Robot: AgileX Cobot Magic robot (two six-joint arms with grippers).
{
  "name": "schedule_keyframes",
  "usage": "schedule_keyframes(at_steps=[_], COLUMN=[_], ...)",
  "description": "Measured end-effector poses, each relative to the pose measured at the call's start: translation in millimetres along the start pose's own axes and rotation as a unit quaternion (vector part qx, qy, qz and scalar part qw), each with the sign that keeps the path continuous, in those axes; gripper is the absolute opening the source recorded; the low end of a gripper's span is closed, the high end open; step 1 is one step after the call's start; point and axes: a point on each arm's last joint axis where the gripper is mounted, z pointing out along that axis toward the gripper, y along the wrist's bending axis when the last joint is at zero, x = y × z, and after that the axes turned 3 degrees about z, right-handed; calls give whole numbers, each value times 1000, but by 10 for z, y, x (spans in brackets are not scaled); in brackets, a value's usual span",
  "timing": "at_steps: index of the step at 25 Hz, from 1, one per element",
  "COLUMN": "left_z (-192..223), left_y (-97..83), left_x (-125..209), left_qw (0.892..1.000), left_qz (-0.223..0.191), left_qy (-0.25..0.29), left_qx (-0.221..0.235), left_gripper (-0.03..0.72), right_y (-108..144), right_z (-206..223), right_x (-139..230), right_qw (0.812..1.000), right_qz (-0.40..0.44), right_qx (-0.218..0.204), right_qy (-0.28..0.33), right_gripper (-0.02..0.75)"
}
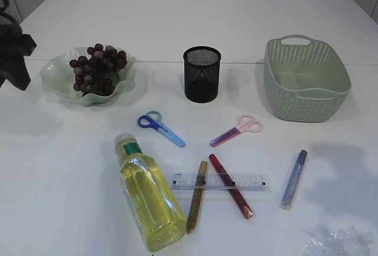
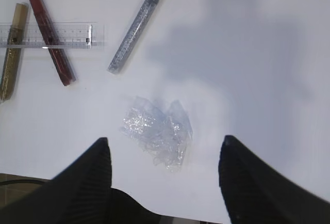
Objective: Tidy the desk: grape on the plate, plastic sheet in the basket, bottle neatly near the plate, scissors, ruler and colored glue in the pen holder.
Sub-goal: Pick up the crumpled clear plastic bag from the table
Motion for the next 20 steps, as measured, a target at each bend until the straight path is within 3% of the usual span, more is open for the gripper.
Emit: schedule_keyframes(at_steps=[7, 12, 20], left_z=[-333, -545, -528], left_y=[-56, -73, -115], left_x=[577, 893, 1198], left_qw=[1000, 999, 999], left_qz=[-10, -9, -20], left_qy=[-13, -21, -21], left_qx=[20, 23, 44], left_gripper=[332, 332, 331], right_y=[176, 111, 49], right_z=[47, 275, 573], right_x=[61, 204, 296], right_qw=[1000, 997, 995], right_qz=[-7, -1, 14], right_qx=[-5, 32, 39], right_qy=[20, 64, 90], right_gripper=[511, 512, 511])
